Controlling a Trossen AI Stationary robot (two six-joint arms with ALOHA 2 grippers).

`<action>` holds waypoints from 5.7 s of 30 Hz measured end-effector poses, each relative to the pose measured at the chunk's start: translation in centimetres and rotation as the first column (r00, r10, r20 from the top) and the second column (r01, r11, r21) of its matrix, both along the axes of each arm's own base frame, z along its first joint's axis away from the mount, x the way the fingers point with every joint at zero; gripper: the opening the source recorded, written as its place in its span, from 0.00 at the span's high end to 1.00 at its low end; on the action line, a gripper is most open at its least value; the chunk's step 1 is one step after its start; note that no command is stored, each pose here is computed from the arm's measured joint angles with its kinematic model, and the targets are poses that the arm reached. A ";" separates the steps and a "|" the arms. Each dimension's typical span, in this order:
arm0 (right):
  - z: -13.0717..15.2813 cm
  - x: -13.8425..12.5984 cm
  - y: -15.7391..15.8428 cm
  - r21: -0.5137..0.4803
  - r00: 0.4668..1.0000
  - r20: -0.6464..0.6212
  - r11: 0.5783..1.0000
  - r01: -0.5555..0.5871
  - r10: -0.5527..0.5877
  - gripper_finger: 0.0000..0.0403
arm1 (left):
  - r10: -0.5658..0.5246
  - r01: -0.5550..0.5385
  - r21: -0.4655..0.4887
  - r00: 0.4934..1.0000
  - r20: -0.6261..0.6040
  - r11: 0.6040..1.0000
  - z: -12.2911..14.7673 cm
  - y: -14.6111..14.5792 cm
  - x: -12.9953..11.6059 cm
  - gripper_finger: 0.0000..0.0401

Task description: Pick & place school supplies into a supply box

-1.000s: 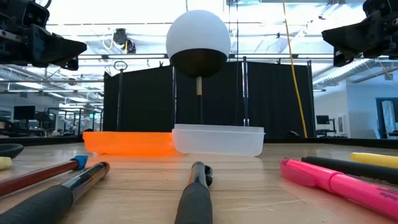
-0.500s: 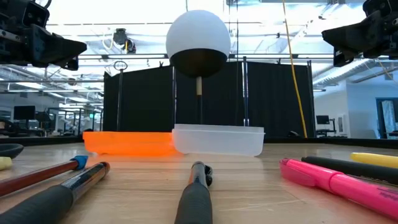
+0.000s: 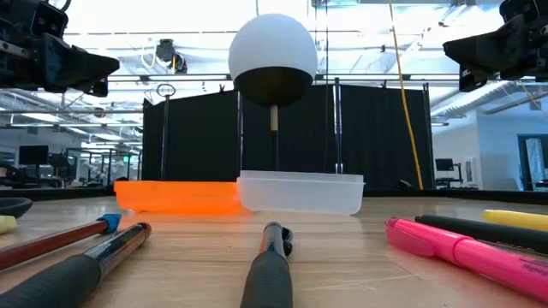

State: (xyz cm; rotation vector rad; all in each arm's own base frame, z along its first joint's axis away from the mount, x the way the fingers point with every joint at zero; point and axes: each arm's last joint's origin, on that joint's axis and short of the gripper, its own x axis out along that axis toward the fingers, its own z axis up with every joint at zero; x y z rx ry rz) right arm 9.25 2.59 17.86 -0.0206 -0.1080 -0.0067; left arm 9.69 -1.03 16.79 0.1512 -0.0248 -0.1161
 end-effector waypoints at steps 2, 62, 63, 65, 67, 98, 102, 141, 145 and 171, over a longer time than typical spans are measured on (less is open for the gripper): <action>0.0 0.0 0.0 0.000 1.000 0.000 1.000 0.000 0.000 1.00 | 0.000 0.000 0.000 1.000 0.001 1.000 0.0 0.0 0.0 0.95; -0.1 0.0 0.0 -0.116 1.000 -0.007 0.993 0.013 -0.014 1.00 | 0.283 -0.537 -0.498 0.821 -0.496 0.681 10.1 -1.0 3.7 0.95; -0.1 0.0 0.0 -0.117 1.000 -0.007 0.993 0.013 -0.014 1.00 | 0.289 -0.596 -0.486 0.772 -0.567 0.639 10.5 -1.2 4.5 0.95; -0.1 0.0 0.0 -0.122 1.000 -0.008 0.992 0.013 -0.014 1.00 | 0.286 -0.701 -0.440 0.663 -0.691 0.562 10.9 -2.0 6.1 0.95; -0.1 0.0 0.0 -0.136 1.000 -0.007 0.991 0.014 -0.016 1.00 | 0.244 -0.769 -0.382 0.557 -0.794 0.512 10.8 -3.3 7.6 0.95; 0.6 -0.1 0.0 -0.060 0.998 0.055 0.998 0.013 -0.009 1.00 | 0.146 -0.964 0.102 -0.068 -0.987 0.246 1.9 -17.7 15.5 0.84; 0.5 -0.1 0.0 -0.064 0.999 0.050 0.998 0.013 -0.009 1.00 | 0.143 -0.968 0.108 -0.077 -0.987 0.226 1.9 -17.7 15.4 0.70; 0.4 -0.1 0.0 -0.086 0.999 0.041 0.996 0.015 -0.012 1.00 | 0.137 -0.950 0.233 -0.208 -0.969 0.208 -4.2 -18.5 17.0 0.75; 0.4 -0.1 0.0 -0.086 0.999 0.041 0.996 0.015 -0.012 1.00 | 0.158 -0.943 0.256 -0.226 -0.961 0.214 -4.2 -18.3 17.0 0.85; 0.4 -0.1 0.0 -0.086 0.999 0.040 0.996 0.016 -0.012 1.00 | 0.298 -0.888 -0.317 0.417 -0.859 0.332 13.5 -8.4 22.1 0.85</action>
